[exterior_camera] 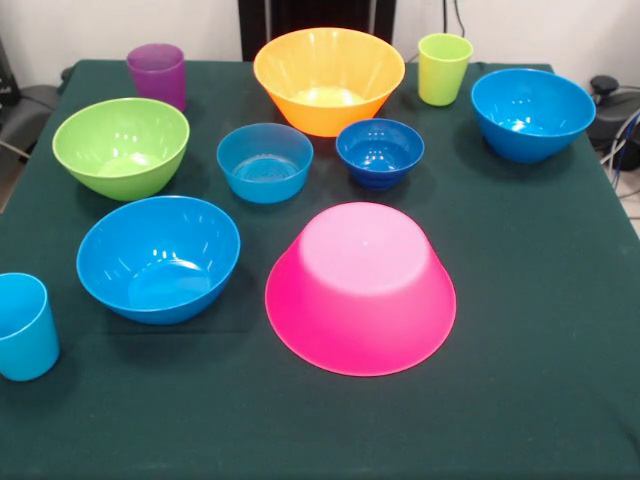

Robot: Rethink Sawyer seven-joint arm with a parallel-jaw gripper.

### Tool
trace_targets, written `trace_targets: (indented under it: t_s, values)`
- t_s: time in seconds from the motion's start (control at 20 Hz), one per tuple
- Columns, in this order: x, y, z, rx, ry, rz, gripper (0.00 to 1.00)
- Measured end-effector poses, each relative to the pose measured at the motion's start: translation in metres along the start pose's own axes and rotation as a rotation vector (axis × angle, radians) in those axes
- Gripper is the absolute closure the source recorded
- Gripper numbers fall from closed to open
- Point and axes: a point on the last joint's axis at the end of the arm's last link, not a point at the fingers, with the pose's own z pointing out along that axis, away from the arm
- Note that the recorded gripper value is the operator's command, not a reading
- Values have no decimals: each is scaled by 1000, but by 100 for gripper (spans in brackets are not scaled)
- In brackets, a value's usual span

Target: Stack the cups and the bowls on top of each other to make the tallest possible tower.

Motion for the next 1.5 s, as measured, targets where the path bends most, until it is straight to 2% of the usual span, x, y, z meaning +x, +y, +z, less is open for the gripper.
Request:
trace_targets:
  t_s: [0.3,0.65,1.1,1.5]
  values:
    - [9,-15,11,-3,-5,16,100]
    - [13,-42,28,-9,-15,60,100]
    - [31,-63,48,4,16,83,100]
    - [38,-74,60,2,32,99,100]
